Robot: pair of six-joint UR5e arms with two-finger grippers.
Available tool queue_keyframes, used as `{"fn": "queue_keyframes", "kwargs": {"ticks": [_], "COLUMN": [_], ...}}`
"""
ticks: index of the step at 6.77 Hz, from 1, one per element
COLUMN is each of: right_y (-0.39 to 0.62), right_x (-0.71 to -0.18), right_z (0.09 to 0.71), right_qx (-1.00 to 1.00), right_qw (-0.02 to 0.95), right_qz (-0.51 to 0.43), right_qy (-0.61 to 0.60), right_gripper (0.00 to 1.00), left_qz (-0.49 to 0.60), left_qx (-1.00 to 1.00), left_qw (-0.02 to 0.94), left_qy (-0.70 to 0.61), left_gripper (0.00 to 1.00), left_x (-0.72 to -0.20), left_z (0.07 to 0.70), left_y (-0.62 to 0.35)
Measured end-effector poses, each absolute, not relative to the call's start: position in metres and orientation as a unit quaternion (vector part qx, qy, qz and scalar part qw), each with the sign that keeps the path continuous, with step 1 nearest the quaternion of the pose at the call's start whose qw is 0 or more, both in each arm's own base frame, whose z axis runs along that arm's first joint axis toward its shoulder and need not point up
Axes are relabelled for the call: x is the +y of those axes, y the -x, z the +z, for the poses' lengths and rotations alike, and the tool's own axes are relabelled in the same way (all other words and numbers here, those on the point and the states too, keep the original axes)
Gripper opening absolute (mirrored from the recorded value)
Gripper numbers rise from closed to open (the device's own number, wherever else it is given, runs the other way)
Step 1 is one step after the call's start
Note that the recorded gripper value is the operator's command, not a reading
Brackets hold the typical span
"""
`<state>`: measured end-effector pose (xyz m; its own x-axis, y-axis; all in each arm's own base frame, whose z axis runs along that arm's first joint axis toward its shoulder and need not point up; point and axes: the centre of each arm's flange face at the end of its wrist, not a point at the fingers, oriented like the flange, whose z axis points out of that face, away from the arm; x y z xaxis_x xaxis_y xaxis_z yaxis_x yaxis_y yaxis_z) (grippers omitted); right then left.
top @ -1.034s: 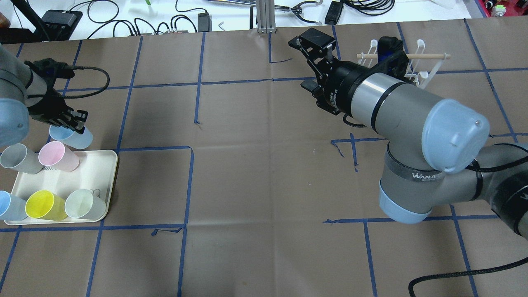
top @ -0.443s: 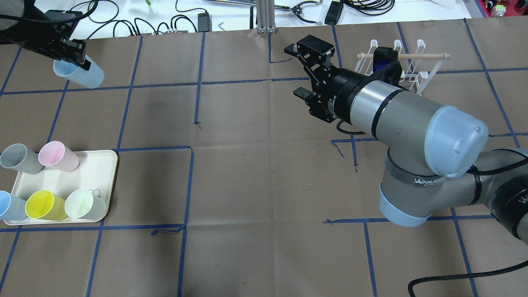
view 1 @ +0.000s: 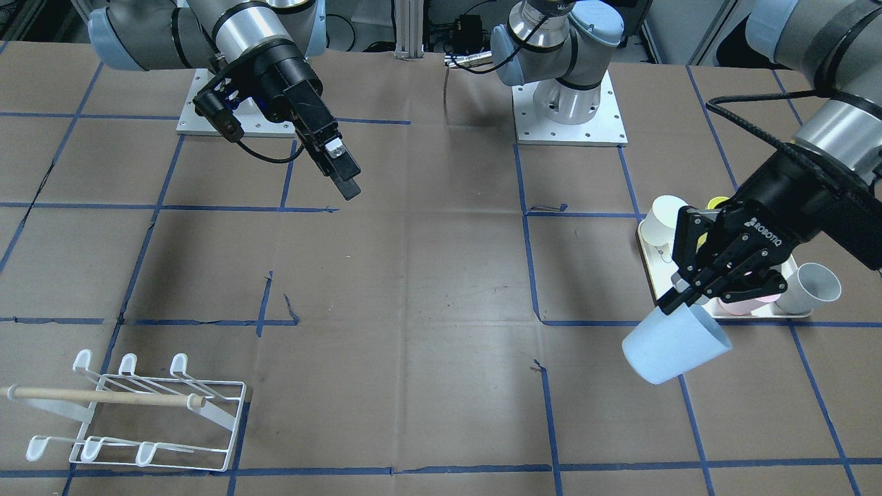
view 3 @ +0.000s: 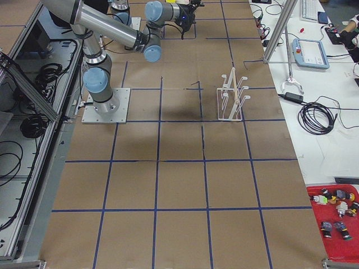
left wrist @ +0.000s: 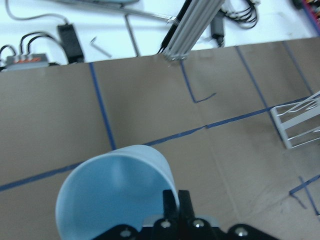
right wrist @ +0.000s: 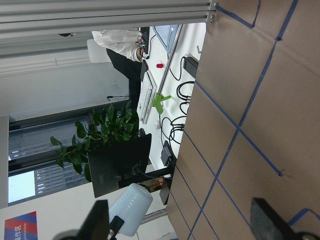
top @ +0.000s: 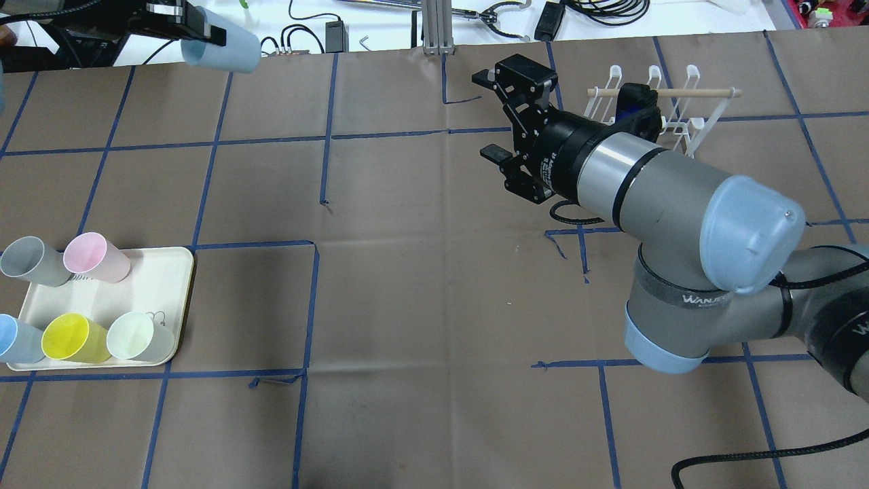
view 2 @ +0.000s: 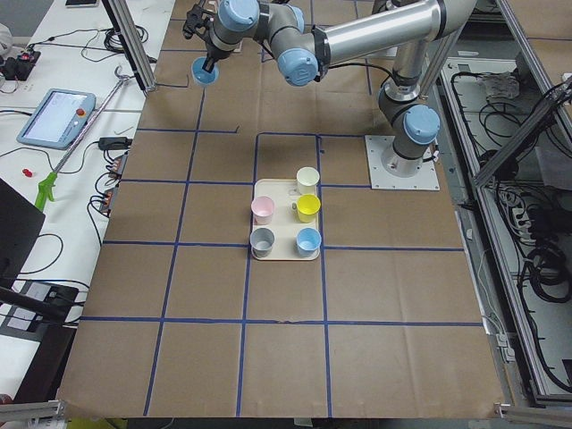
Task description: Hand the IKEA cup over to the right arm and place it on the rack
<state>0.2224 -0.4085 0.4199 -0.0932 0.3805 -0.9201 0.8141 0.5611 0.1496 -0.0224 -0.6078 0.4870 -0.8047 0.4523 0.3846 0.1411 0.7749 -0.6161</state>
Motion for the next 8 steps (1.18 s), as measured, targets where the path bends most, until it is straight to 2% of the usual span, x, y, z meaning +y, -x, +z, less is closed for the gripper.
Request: {"fn": "queue_keyframes", "kwargs": {"ticks": [5, 8], "right_y": [-0.223, -0.225], "right_x": [-0.423, -0.444], "right_z": [0.4, 0.391], "right_qx": [0.711, 0.703], "right_qw": [0.517, 0.516], "right_qz": [-0.196, -0.179], "right_qy": [-0.433, -0.456], "right_gripper": [1.0, 1.0], "left_qz": [0.441, 0.477], "left_qx": [-0.77, -0.723], "left_qw": [0.339, 0.366], "left_qy": [0.313, 0.34], "left_gripper": [0.0, 0.0], "left_x": [-0.573, -0.521], "left_z": [0.399, 0.363], "left_y": [0.128, 0.181]}}
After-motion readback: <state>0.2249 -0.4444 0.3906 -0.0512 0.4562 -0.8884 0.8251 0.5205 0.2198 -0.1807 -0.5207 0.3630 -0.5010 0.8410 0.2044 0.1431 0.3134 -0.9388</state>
